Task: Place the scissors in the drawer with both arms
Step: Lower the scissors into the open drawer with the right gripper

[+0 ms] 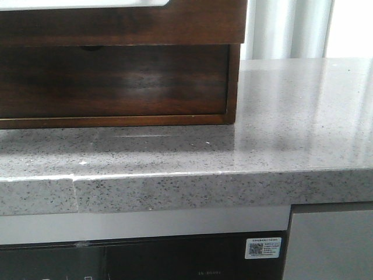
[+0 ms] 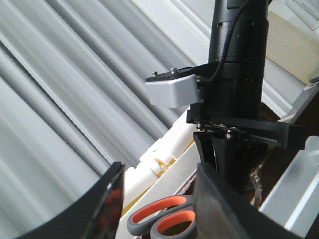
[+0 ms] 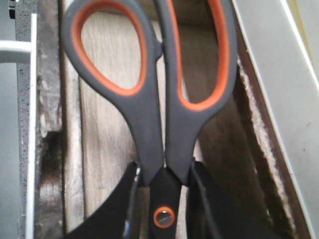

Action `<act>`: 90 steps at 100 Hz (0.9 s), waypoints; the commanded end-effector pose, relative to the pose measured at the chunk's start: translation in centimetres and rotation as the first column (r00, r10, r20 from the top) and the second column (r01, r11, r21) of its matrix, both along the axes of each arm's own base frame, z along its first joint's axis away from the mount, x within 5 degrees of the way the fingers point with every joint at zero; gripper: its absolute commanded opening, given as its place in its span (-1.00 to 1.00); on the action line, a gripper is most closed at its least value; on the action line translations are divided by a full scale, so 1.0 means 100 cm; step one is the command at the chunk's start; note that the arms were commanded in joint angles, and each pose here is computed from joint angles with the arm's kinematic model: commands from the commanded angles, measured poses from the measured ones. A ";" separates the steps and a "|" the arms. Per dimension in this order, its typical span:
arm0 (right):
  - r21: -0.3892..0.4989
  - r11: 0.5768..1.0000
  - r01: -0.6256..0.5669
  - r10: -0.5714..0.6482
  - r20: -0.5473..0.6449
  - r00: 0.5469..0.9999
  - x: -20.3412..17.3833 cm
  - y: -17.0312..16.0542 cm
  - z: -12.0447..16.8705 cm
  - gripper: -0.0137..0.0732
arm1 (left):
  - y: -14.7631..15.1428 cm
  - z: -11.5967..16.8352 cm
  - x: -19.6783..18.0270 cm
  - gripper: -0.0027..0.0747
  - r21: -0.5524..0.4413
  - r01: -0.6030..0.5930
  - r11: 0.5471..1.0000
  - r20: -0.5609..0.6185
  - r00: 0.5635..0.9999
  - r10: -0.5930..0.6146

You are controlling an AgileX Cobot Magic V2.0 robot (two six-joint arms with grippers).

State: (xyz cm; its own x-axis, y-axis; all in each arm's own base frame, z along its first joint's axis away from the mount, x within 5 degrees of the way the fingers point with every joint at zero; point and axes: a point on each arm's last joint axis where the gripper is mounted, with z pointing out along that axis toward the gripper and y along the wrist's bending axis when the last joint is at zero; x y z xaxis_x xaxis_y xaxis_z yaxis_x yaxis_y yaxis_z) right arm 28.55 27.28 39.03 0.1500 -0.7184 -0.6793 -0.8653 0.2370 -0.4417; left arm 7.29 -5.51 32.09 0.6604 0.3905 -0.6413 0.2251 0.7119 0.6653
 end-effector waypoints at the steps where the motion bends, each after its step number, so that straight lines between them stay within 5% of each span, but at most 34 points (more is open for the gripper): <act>1: 0.107 0.994 0.013 -0.026 0.119 0.993 -0.005 -0.007 0.033 -0.85 | 0.000 0.012 -0.003 -0.15 -0.063 0.032 0.997 0.034 0.999 -0.030; 23: 0.097 0.995 0.015 -0.026 0.107 0.994 -0.001 -0.004 0.027 -0.79 | 0.000 0.012 -0.003 -0.15 -0.063 0.032 0.997 0.034 0.999 -0.030; 52: 0.088 0.996 0.016 -0.025 0.097 0.995 0.002 -0.001 0.022 -0.07 | 0.000 0.012 -0.003 -0.15 -0.063 0.032 0.997 0.034 0.999 -0.030; 90: 0.091 0.996 0.014 -0.023 0.102 0.994 -0.004 -0.007 0.030 -0.07 | 0.000 0.012 -0.003 -0.15 -0.063 0.032 0.997 0.034 0.999 -0.030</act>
